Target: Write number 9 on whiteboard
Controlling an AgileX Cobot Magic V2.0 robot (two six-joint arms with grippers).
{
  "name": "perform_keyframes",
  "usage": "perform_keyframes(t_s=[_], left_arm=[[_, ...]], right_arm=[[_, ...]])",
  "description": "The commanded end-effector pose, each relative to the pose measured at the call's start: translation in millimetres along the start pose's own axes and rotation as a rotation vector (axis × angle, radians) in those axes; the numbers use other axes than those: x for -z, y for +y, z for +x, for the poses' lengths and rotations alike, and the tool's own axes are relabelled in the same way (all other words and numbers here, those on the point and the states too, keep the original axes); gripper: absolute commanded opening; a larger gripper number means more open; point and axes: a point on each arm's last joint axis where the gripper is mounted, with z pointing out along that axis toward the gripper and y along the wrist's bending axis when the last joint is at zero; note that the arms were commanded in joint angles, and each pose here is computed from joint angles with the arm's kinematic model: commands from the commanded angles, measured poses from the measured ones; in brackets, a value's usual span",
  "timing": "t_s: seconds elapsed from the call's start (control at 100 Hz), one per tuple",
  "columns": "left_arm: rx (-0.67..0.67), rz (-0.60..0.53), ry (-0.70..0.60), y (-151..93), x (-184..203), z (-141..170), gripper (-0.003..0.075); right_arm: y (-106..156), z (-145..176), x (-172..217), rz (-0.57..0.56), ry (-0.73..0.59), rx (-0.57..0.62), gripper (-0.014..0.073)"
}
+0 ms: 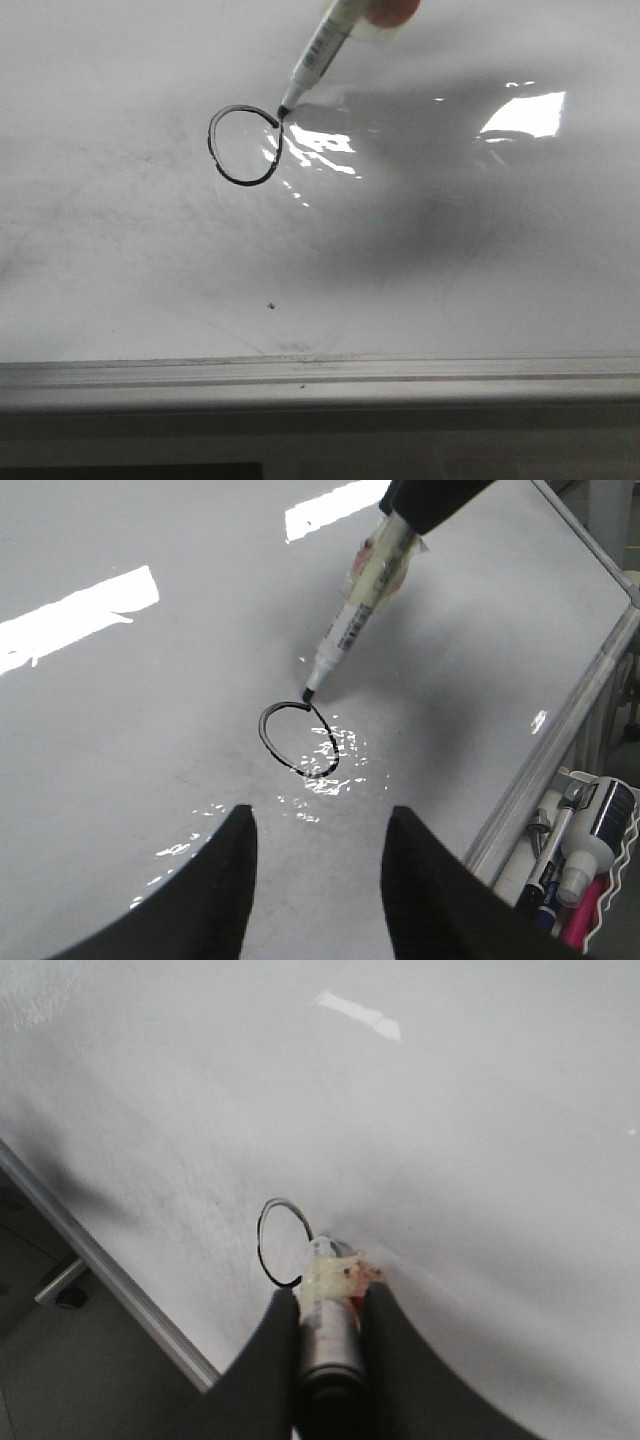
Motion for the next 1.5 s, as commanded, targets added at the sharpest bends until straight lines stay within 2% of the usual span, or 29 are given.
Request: perform_keyframes(t_s=[0.0, 0.22, 0.45, 0.6, 0.7, 1.03, 1.11, 1.31, 1.49], left_arm=[[0.021, -0.009, -0.109, 2.0, 0.3, -17.0, 0.0281], [0.021, -0.009, -0.108, 1.9, 0.3, -16.9, 0.0281], [0.014, 0.015, -0.085, -1.0, -7.3, -13.9, 0.0281], [-0.015, 0.105, -0.113, -14.1, -24.2, -13.7, 0.0281], [-0.023, 0.149, -0.081, -21.8, -37.6, -9.5, 0.0281], [-0.021, 0.163, -0.044, -25.5, -55.6, -2.9, 0.0277], [-0.021, 0.164, -0.037, -25.8, -56.7, -1.7, 0.0225], [-0.021, 0.164, -0.037, -25.8, -56.7, -1.7, -0.0022], [-0.021, 0.164, -0.037, -25.8, -56.7, -1.7, -0.002]], right_arm=[[-1.2, -13.0, 5.0, 0.01, -0.064, 0.002, -0.0059], [-1.9, 26.1, -16.9, -0.002, 0.099, -0.075, -0.0059], [20.2, 10.9, 1.9, -0.104, -0.019, -0.049, -0.0059], [38.9, 12.9, -6.3, -0.174, 0.005, -0.03, -0.0059], [49.1, 16.8, -17.3, -0.207, 0.043, -0.031, -0.0059], [56.3, 17.5, -20.4, -0.24, 0.046, -0.056, -0.0059], [56.9, 17.2, -20.3, -0.246, 0.044, -0.067, -0.0059], [58.1, 16.2, -20.0, -0.26, 0.037, -0.091, -0.0059], [58.1, 16.2, -20.0, -0.26, 0.037, -0.091, -0.0056]])
